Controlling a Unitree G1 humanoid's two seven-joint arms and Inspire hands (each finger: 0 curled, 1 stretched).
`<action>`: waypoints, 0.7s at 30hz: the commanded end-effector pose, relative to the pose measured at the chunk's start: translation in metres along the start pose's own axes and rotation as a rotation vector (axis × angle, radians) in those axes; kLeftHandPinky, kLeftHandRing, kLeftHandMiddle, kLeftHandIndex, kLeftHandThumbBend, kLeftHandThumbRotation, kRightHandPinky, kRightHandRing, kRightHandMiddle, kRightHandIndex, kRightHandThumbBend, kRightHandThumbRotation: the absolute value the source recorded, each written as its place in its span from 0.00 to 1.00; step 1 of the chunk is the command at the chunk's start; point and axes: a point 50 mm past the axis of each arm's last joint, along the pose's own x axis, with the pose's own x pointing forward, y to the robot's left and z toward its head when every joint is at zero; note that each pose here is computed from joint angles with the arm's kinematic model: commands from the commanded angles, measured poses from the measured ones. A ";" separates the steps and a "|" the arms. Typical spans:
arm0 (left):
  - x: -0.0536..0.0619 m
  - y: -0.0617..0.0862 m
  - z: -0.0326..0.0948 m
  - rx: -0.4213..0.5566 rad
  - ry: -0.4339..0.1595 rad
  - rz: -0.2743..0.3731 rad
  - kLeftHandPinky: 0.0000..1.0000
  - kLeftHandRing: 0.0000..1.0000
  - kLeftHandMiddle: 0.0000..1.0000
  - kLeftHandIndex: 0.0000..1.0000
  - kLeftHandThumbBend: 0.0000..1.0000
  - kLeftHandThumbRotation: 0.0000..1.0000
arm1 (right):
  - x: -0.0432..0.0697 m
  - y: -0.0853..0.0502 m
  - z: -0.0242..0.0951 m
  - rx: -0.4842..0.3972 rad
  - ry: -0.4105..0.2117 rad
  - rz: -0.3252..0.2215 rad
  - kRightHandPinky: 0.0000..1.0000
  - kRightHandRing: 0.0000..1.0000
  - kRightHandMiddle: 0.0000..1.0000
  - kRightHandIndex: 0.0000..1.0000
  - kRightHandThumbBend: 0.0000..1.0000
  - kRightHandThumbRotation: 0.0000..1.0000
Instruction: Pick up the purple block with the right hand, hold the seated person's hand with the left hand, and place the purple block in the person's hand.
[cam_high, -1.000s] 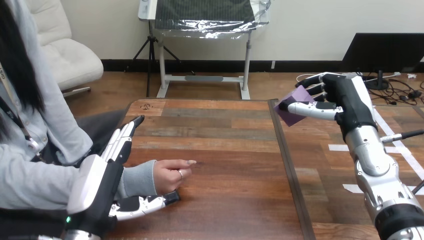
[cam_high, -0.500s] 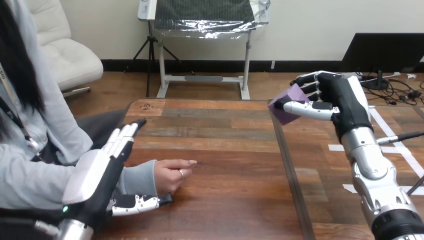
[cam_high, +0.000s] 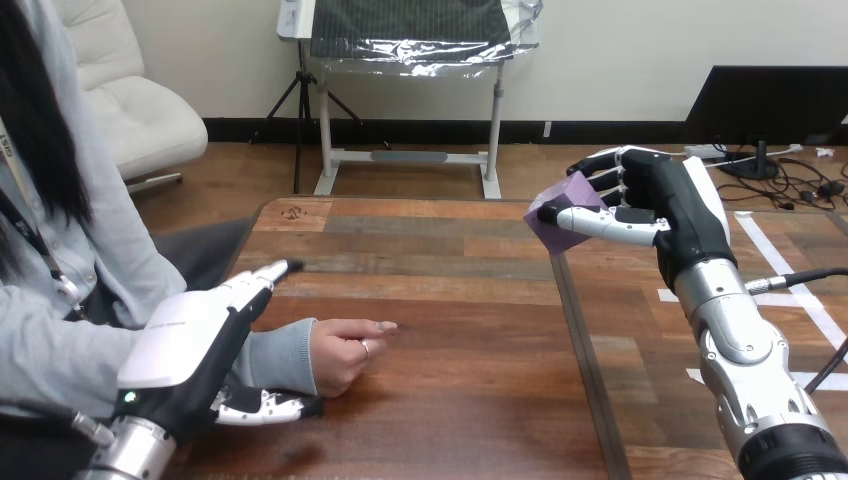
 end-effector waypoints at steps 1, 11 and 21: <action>0.021 0.018 -0.002 0.101 -0.034 0.020 0.83 0.87 0.85 0.87 1.00 0.29 | 0.007 -0.004 0.020 0.033 -0.105 -0.018 0.34 0.40 0.48 0.50 0.72 0.00; 0.027 0.020 -0.010 0.181 -0.022 -0.032 0.75 0.80 0.79 0.81 1.00 0.24 | 0.005 -0.002 0.017 0.061 -0.106 -0.002 0.34 0.40 0.47 0.49 0.73 0.00; 0.033 0.021 -0.015 0.244 -0.022 -0.076 0.66 0.72 0.73 0.76 1.00 0.19 | 0.003 -0.001 0.013 0.073 -0.104 0.010 0.35 0.40 0.48 0.49 0.74 0.00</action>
